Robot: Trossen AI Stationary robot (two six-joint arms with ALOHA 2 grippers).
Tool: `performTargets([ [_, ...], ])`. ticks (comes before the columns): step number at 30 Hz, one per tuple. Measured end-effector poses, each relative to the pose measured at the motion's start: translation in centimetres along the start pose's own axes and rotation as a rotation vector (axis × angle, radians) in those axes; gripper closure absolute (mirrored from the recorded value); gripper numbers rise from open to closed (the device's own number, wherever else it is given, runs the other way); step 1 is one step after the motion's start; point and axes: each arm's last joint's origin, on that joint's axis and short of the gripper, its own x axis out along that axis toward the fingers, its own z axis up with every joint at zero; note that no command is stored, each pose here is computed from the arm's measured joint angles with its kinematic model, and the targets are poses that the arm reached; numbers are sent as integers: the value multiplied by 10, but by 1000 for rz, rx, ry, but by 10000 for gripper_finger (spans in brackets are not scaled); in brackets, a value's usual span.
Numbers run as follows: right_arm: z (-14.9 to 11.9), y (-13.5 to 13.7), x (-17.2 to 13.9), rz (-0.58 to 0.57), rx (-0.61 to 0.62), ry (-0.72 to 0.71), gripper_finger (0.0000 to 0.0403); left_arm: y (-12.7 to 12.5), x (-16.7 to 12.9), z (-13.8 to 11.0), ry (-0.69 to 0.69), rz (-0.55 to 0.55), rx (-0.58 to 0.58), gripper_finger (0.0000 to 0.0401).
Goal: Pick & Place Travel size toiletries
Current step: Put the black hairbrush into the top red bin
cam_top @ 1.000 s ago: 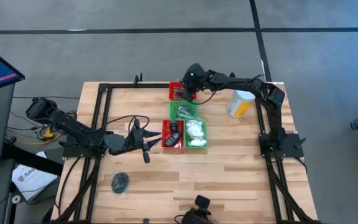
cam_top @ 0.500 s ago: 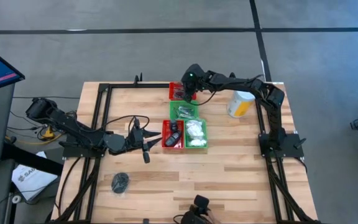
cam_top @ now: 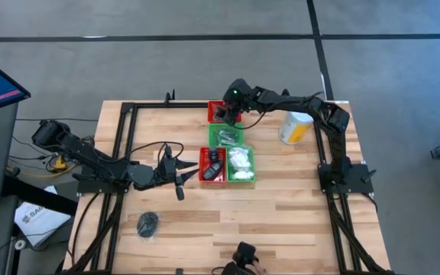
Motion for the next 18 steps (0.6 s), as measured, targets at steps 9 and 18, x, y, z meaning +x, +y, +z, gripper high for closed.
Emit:
performTargets([
  [9,8,31,-13,123,-35,-24,203,0,0,0,2,-1,2,309],
  [18,4,54,-25,182,-76,65,211,-9,-8,-5,34,-47,27,309],
])
